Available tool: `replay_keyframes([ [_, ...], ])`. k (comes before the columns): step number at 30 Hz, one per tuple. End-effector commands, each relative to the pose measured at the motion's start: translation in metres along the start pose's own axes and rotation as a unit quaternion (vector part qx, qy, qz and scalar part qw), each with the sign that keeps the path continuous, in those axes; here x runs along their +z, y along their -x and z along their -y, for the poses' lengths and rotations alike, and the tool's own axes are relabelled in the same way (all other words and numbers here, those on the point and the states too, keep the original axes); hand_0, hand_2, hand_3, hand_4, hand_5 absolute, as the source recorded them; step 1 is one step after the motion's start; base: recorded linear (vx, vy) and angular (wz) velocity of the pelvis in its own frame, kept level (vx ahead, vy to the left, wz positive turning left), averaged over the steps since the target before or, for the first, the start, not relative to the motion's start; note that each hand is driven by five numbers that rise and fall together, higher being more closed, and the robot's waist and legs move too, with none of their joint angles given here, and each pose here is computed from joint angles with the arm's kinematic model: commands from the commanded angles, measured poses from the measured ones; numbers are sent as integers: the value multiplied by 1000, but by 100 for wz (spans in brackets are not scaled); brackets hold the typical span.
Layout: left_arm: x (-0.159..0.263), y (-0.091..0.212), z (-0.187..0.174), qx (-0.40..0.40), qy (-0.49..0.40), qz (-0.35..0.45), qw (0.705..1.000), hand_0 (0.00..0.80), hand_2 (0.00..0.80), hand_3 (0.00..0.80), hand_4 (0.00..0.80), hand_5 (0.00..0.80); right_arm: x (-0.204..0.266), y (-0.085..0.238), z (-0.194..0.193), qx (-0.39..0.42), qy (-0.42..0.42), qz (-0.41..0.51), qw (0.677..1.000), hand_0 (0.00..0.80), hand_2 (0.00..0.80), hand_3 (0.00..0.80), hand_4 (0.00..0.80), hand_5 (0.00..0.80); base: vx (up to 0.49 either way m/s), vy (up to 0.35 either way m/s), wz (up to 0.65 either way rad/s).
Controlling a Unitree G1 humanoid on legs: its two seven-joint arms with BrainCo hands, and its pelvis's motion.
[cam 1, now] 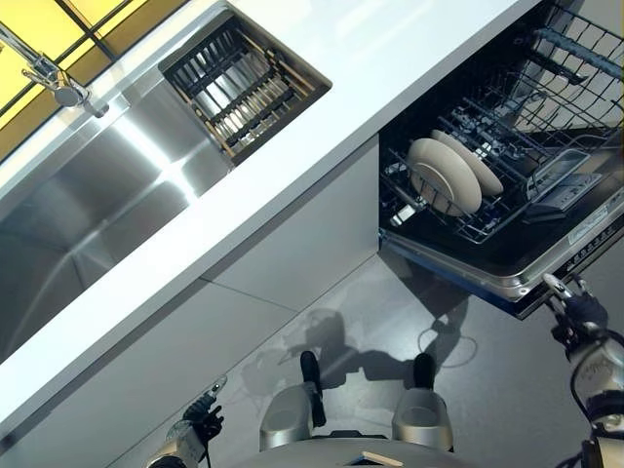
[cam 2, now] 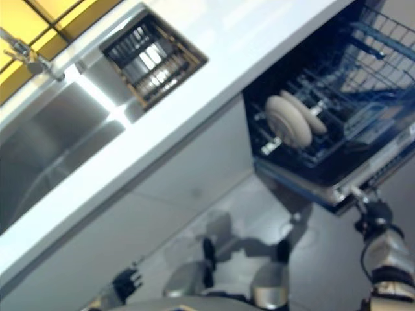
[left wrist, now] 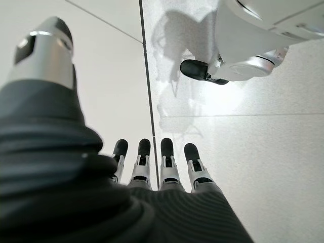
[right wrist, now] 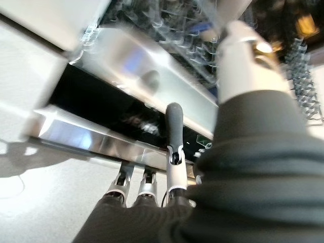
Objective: Take plates into dishwasher
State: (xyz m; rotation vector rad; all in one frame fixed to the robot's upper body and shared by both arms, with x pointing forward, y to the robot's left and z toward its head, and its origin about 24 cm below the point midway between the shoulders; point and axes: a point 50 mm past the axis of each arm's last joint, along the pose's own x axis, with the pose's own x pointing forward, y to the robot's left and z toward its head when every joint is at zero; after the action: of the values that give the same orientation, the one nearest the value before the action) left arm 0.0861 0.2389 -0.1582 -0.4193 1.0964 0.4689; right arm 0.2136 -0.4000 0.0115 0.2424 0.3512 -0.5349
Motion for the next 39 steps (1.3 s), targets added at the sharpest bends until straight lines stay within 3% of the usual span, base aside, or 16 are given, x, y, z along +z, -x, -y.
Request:
replay_keyframes([
  [1, 34, -1, -6, 0, -27, 46, 999, 0, 0, 0, 0, 0, 41, -21, -136, 246, 21, 48, 968, 0, 0, 0, 0, 0, 0, 0, 0],
  [13, 32, 0, -12, 12, -64, 33, 997, 0, 0, 0, 0, 0, 87, -12, -213, 358, 22, 91, 929, 0, 0, 0, 0, 0, 41, -27, 3],
  [39, 22, 2, -21, 20, -105, 15, 994, 0, 0, 0, 0, 0, 116, -8, -219, 359, -27, 161, 919, 0, 0, 0, 0, 0, 34, -15, 9],
])
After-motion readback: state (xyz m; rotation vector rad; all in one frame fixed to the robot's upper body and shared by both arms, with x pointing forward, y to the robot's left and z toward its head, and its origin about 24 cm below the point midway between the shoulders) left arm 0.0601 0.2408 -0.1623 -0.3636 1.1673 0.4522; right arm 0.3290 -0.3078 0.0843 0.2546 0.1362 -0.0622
